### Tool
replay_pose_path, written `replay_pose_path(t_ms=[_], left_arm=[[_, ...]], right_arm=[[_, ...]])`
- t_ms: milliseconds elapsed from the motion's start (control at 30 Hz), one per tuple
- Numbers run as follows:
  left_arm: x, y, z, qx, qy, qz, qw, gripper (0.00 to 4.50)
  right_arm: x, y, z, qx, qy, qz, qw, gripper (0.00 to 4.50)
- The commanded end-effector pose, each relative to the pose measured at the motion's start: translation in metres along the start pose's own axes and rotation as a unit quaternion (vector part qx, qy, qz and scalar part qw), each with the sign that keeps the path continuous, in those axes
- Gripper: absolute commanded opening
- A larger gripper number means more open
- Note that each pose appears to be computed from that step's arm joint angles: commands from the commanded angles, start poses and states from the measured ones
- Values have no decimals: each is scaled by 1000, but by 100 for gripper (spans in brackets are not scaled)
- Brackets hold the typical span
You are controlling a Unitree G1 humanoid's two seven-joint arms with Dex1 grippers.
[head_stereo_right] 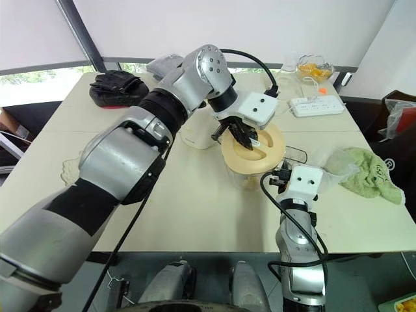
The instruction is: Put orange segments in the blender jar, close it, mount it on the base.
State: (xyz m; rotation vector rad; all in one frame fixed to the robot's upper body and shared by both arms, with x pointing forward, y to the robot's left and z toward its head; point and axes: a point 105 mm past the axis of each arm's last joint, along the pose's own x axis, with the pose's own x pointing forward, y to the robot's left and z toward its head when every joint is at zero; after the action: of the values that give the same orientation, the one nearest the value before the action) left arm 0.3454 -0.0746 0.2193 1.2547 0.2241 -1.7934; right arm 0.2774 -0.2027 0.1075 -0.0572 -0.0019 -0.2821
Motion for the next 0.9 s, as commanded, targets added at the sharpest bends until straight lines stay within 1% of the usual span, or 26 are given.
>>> replay_pose_path(t_ms=[33,167,300,500,700,833,900], left_arm=[[34,-22,-46,-66,67,-30,995,22],[39,-24,-60,-92,94,-16,991,22],[39,-21,-66,-124,103,7,987,22],[38,-15,-66,-184,80,42,979,22],[34,-11,-63,-255,34,62,964,22],[33,-5,-71,-269,48,104,956,22],[32,-3,-70,-292,34,116,949,22]], right_arm=[[-5,-4,37,0,-63,-6,998,93],[-3,1,43,-3,-67,3,998,93],[-2,2,45,-2,-67,4,998,93],[1,5,45,-2,-65,9,998,93],[6,6,46,-4,-67,18,998,93],[10,7,47,-6,-70,27,997,93],[12,9,47,-8,-71,34,997,93]])
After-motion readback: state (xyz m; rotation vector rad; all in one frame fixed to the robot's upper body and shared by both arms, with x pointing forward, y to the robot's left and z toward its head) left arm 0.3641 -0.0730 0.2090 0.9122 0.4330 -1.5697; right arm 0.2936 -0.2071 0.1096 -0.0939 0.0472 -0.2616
